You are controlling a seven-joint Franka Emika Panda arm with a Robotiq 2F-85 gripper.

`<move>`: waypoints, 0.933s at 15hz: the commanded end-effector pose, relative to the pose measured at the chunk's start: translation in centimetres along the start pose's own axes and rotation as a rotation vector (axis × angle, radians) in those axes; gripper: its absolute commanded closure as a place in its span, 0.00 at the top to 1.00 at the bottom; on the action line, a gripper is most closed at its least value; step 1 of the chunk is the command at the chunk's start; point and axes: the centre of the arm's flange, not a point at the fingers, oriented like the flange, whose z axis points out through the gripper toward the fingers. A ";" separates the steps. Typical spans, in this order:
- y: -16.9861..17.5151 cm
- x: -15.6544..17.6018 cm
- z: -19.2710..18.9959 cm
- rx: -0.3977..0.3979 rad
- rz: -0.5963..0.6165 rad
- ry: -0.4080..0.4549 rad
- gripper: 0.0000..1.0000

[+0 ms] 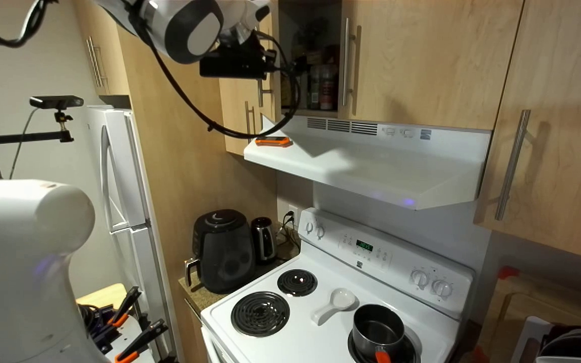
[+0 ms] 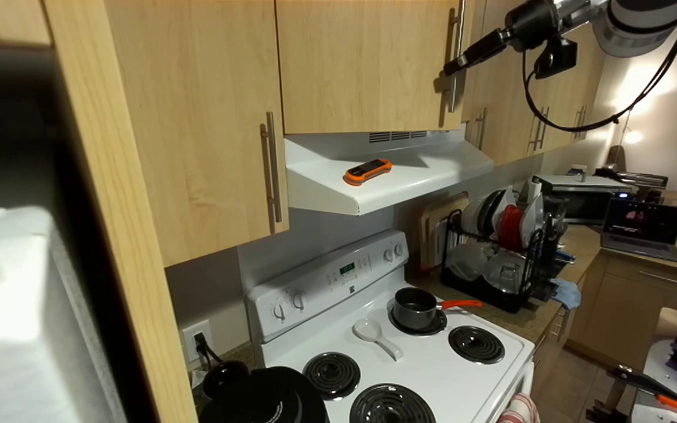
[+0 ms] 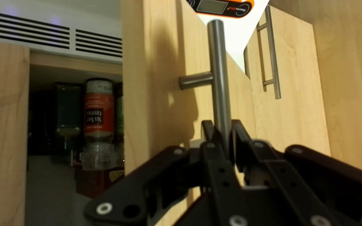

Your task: Open the left cabinet door

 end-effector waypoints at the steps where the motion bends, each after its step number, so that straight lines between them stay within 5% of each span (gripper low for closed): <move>1: -6.7 1.8 -0.3 0.141 -0.030 0.030 0.06; 14: -7.0 1.6 -0.5 0.127 -0.031 0.037 0.06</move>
